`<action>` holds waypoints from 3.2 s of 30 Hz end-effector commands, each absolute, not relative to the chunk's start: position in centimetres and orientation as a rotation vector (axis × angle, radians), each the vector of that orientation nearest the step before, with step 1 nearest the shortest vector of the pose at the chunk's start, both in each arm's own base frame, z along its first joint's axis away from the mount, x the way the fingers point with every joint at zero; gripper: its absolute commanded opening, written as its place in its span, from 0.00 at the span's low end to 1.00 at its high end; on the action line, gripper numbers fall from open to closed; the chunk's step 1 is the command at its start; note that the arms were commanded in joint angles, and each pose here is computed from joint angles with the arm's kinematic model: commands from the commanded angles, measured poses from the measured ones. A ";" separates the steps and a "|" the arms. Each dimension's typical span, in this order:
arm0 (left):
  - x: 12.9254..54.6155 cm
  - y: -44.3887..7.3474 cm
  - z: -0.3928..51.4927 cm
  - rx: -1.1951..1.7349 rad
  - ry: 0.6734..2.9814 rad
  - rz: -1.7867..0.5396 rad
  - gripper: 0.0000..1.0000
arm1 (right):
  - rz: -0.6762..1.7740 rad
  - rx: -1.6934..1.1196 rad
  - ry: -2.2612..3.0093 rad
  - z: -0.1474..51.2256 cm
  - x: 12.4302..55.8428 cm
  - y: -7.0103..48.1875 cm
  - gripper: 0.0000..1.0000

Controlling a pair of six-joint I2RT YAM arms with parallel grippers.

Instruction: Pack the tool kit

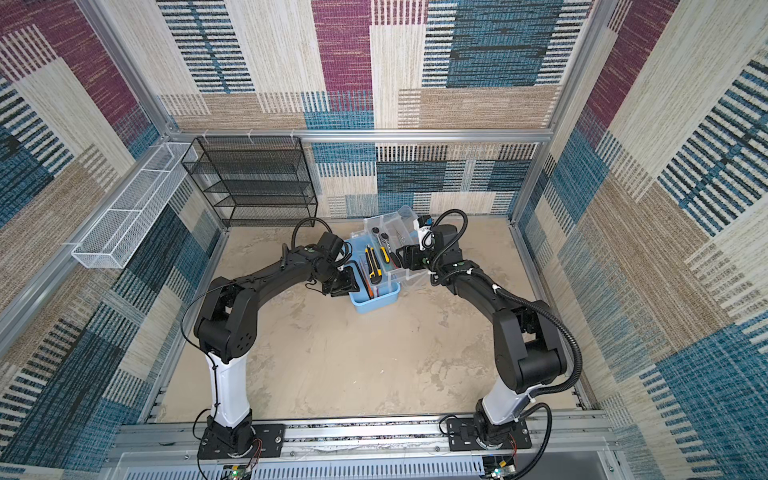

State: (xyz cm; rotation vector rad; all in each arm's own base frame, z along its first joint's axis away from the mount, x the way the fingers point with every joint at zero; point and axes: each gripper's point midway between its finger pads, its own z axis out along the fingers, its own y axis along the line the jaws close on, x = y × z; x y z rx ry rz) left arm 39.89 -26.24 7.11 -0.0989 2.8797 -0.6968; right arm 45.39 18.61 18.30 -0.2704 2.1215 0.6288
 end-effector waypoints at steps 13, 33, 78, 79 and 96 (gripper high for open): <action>41.1 -21.8 13.2 -0.151 2.724 -0.565 0.42 | 0.562 -0.250 2.144 18.6 45.1 20.2 0.73; 46.1 -29.5 19.1 0.010 2.607 -0.792 0.43 | 0.501 -0.269 2.167 18.3 45.0 20.8 0.74; 45.9 -29.0 14.2 -0.006 2.762 -0.668 0.27 | 0.352 -0.151 2.002 27.8 46.7 13.6 0.96; 45.8 -28.9 14.2 -0.007 2.763 -0.667 0.27 | 0.364 -0.151 2.001 27.5 46.8 12.9 0.99; 45.0 -28.6 14.9 0.000 2.761 -0.673 0.28 | 0.921 -0.287 1.975 24.0 42.7 16.8 0.94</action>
